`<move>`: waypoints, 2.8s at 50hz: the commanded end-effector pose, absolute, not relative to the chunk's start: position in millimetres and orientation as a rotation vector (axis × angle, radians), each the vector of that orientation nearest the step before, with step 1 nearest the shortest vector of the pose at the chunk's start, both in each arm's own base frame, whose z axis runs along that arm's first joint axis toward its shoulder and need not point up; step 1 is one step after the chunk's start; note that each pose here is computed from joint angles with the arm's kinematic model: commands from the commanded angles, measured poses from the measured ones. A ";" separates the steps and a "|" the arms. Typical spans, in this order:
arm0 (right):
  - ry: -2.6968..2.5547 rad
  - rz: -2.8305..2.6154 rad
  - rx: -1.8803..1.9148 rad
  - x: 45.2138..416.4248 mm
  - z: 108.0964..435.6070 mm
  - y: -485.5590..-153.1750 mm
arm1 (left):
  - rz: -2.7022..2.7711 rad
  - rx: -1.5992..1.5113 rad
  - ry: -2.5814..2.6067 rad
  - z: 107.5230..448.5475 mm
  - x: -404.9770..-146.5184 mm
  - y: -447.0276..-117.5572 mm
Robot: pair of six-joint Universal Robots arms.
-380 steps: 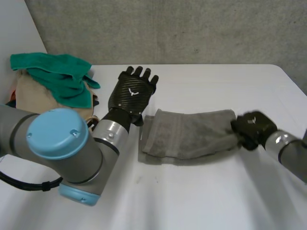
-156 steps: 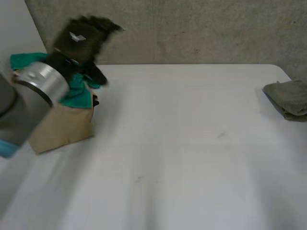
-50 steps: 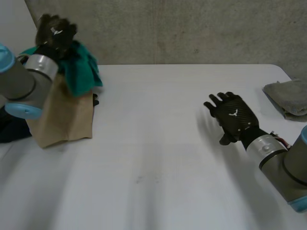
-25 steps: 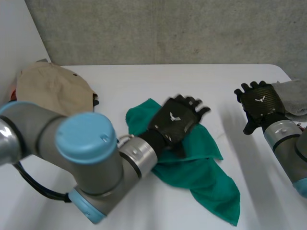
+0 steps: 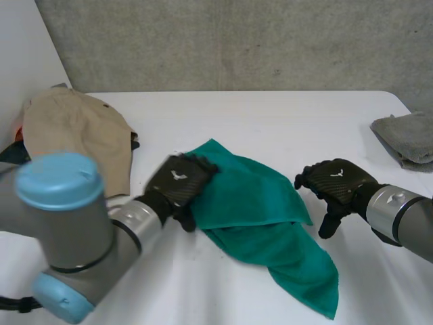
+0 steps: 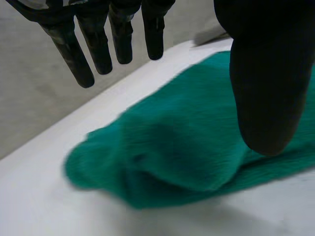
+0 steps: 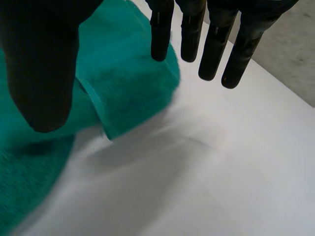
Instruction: Fold the laundry.
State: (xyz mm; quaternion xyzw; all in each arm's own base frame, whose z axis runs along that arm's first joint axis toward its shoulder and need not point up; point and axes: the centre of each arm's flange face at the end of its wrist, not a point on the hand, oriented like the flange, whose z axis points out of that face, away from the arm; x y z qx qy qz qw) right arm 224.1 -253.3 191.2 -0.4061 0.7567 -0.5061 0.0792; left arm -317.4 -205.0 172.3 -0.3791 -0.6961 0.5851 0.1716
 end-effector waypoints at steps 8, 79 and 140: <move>2.462 -1.348 -1.236 204.9 186.8 -215.9 | 1.604 -1.228 -1.766 149.9 -399.6 -206.7; 1.694 -3.023 -1.120 255.7 345.6 -366.8 | 2.569 -0.371 -1.528 349.8 -275.3 -355.9; 2.330 -1.707 -1.554 217.3 183.8 -237.0 | 1.851 -1.772 -1.865 159.4 -287.2 -272.7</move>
